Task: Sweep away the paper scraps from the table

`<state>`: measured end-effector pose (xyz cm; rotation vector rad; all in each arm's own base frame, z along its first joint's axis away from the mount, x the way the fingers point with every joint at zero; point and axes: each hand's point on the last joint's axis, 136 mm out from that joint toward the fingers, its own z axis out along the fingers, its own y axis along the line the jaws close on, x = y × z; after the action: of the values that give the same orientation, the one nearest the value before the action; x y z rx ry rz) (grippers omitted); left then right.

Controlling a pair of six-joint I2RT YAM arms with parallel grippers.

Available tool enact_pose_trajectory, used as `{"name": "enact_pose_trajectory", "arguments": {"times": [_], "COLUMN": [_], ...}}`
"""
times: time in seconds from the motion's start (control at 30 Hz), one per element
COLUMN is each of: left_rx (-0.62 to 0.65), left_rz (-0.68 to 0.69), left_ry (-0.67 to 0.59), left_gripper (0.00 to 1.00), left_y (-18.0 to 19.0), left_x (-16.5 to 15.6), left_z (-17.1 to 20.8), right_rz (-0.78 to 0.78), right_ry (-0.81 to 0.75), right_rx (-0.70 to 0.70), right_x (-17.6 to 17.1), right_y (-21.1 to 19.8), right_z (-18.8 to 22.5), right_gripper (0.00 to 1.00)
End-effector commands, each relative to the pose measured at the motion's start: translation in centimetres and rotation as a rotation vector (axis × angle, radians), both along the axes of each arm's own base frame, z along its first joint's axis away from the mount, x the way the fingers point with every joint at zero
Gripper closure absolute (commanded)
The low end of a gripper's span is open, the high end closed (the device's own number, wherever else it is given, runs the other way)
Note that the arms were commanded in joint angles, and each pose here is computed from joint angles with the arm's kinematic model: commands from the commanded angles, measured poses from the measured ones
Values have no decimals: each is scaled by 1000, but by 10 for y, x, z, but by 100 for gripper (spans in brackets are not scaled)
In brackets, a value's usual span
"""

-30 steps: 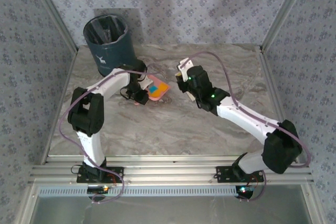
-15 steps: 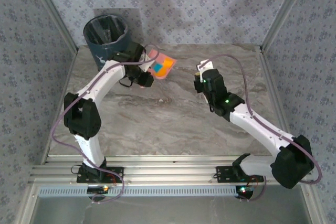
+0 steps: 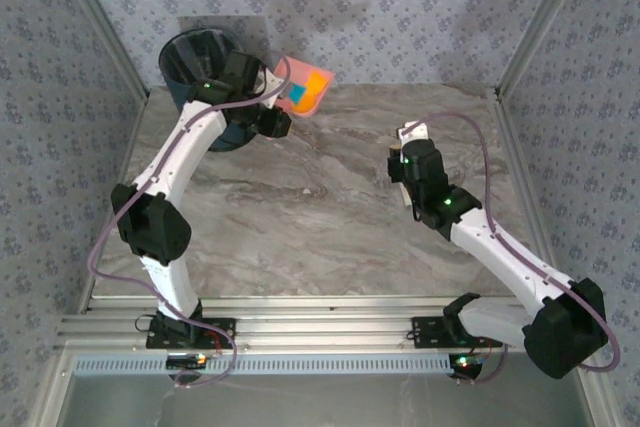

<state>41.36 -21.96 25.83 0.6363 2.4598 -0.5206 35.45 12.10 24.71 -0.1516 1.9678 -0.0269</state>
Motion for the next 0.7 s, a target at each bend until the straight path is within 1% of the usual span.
{"name": "enact_pose_trajectory", "arguments": {"times": [0.0, 0.37, 0.57, 0.67], "left_rx": [-102, -353, -427, -487], "left_rz": [26, 165, 254, 308], "left_ry": [-56, -52, -49, -19], "left_gripper": [100, 100, 100, 100], "left_y": [3, 34, 54, 65], "left_x": [3, 37, 53, 63], "left_z": [44, 96, 108, 110], "right_rz": [-18, -27, -27, -28], "right_ry": [-12, 8, 18, 23], "right_rx": [39, 49, 54, 55], "right_x": [-3, -3, -4, -3], "right_y": [-5, -9, -10, -11], "right_z": [5, -1, -4, -6], "right_gripper": [100, 100, 100, 100]}}
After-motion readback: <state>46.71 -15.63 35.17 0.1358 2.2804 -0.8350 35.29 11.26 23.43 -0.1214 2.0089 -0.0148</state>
